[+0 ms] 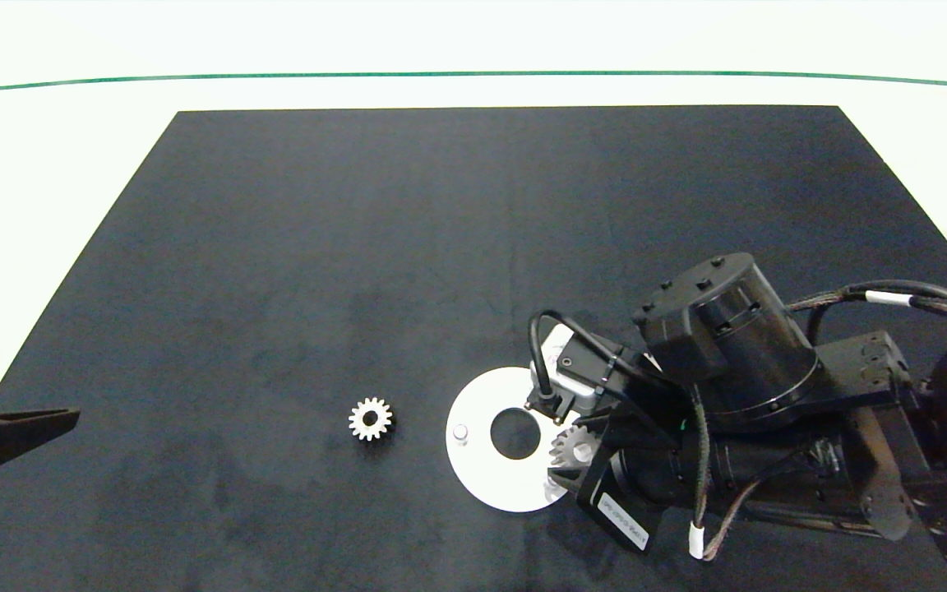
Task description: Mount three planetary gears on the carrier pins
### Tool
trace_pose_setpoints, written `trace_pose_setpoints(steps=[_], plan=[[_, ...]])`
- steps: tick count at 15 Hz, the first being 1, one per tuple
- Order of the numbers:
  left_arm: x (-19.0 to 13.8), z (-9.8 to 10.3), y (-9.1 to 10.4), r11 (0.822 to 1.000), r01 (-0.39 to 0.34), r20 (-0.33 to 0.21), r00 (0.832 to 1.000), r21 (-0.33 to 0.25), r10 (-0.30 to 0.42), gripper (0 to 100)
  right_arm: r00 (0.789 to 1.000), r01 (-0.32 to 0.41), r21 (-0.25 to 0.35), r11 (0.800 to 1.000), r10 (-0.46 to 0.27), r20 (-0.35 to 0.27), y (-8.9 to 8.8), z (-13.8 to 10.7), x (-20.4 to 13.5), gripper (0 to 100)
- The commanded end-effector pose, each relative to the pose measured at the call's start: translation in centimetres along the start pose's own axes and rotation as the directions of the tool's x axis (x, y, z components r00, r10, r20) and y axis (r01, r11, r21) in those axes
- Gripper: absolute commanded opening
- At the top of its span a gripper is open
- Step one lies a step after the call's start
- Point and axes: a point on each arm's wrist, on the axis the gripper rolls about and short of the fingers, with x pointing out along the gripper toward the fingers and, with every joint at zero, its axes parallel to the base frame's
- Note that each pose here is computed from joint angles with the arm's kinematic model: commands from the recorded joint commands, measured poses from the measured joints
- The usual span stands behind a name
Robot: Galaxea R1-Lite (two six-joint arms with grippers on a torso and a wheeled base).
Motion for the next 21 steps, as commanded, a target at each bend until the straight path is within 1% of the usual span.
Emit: trace_pose_setpoints(steps=[1, 6, 10, 14, 21], plan=[[-0.2, -0.2, -0.1, 1.0, 0.003, -0.006, 1.0, 0.011, -0.003, 100, 0.999, -0.015, -0.013, 1.0, 0.014, -0.03, 0.6, 0.0, 1.0, 22], [-0.3, -0.2, -0.1, 1.0, 0.002, -0.006, 1.0, 0.01, -0.002, 100, 0.999, -0.028, -0.027, 0.999, 0.027, -0.046, 1.1, -0.2, 1.0, 22], [-0.3, -0.2, 0.0, 1.0, -0.001, -0.007, 1.0, 0.011, 0.001, 100, 0.998, -0.012, -0.026, 1.0, 0.01, -0.069, 1.1, -0.4, 1.7, 22], [-0.3, -0.3, 0.0, 1.0, -0.002, -0.006, 1.0, 0.016, 0.002, 100, 0.998, -0.01, -0.026, 1.0, 0.008, -0.063, 1.1, 0.0, 2.0, 22], [-0.3, -0.3, 0.0, 1.0, -0.003, -0.004, 1.0, 0.016, 0.003, 100, 0.998, -0.014, -0.031, 0.999, 0.012, -0.069, 1.4, -0.1, 2.2, 22]])
